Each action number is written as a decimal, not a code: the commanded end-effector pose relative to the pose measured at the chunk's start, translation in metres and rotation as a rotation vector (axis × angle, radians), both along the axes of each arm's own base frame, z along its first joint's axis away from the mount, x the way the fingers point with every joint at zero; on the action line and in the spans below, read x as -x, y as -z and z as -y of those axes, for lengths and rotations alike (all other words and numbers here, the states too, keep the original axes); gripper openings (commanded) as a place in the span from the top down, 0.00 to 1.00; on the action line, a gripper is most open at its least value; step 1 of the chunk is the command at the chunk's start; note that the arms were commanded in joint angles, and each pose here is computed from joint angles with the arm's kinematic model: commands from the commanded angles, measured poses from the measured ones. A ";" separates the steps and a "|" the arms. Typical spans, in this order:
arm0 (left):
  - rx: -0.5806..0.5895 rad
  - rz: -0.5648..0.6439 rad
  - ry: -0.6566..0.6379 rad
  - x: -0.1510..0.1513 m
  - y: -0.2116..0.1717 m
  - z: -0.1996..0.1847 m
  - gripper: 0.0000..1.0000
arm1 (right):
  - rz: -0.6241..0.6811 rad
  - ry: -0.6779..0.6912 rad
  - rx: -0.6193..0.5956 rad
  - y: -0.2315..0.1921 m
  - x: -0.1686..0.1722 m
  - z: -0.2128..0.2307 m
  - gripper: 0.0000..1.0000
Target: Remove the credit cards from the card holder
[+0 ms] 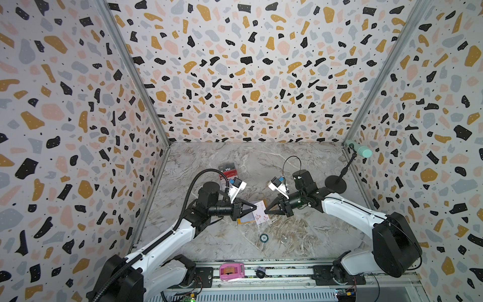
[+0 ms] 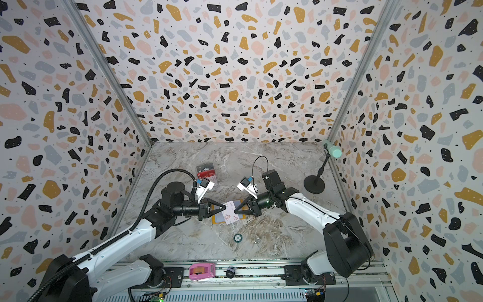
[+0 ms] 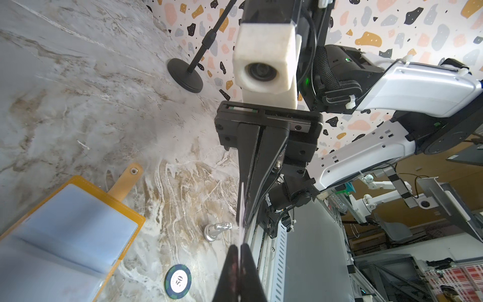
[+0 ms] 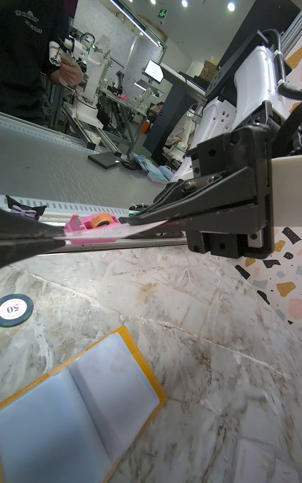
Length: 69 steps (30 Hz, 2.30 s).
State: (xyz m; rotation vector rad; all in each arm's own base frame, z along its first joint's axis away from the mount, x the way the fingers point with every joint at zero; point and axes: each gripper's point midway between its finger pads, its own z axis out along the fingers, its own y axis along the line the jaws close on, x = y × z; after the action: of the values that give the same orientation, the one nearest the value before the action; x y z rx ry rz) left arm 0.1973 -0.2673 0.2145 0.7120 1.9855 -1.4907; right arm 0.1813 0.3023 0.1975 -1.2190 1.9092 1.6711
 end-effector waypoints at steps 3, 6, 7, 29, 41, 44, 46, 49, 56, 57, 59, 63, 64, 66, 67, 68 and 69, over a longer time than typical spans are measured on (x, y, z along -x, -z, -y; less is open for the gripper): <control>0.050 0.055 -0.035 -0.008 -0.016 0.000 1.00 | 0.055 0.069 0.014 -0.009 -0.011 -0.002 0.83; 0.065 0.054 -0.084 -0.015 -0.020 -0.001 1.00 | 0.081 0.137 0.012 -0.013 -0.018 -0.001 0.63; 0.065 0.055 -0.113 -0.019 -0.021 -0.003 1.00 | 0.084 0.163 0.001 -0.016 -0.020 -0.001 0.55; 0.423 0.142 -0.424 -0.040 -0.083 -0.040 1.00 | 0.033 0.520 -0.408 -0.075 -0.034 -0.004 0.38; 0.518 0.139 -0.418 -0.035 -0.098 -0.046 1.00 | 0.004 0.514 -0.481 -0.089 -0.033 -0.018 0.55; 0.529 0.136 -0.419 -0.035 -0.098 -0.046 1.00 | 0.006 0.507 -0.498 -0.093 -0.032 -0.019 0.59; 0.532 0.132 -0.422 -0.035 -0.098 -0.047 1.00 | 0.005 0.498 -0.512 -0.094 -0.030 -0.021 0.61; 0.536 0.131 -0.426 -0.036 -0.098 -0.047 1.00 | 0.006 0.482 -0.549 -0.099 -0.026 -0.021 0.63; 0.542 0.130 -0.433 -0.039 -0.099 -0.047 1.00 | 0.011 0.473 -0.624 -0.111 -0.024 -0.020 0.74; 0.544 0.132 -0.432 -0.039 -0.099 -0.047 1.00 | 0.011 0.472 -0.623 -0.111 -0.024 -0.021 0.76; 0.545 0.130 -0.429 -0.039 -0.099 -0.046 1.00 | 0.010 0.464 -0.622 -0.111 -0.024 -0.023 0.80; 0.547 0.132 -0.428 -0.039 -0.100 -0.046 1.00 | 0.006 0.450 -0.621 -0.111 -0.024 -0.025 0.89; 0.547 0.133 -0.428 -0.039 -0.100 -0.046 1.00 | 0.004 0.449 -0.621 -0.111 -0.023 -0.025 0.91; 0.546 0.133 -0.428 -0.039 -0.100 -0.046 1.00 | 0.008 0.450 -0.621 -0.111 -0.023 -0.025 0.92; 0.544 0.132 -0.428 -0.039 -0.099 -0.046 1.00 | 0.012 0.451 -0.619 -0.111 -0.024 -0.024 0.94; 0.543 0.132 -0.428 -0.039 -0.098 -0.046 1.00 | 0.013 0.456 -0.618 -0.111 -0.025 -0.024 0.95; 0.541 0.133 -0.427 -0.039 -0.098 -0.046 1.00 | 0.013 0.458 -0.617 -0.111 -0.025 -0.023 0.97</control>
State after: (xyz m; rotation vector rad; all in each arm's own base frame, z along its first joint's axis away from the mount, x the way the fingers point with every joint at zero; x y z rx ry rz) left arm 0.2388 -0.2255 0.3012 0.1204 1.4825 -1.5606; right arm 0.2111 0.3271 0.2827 -0.4711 1.4539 1.7618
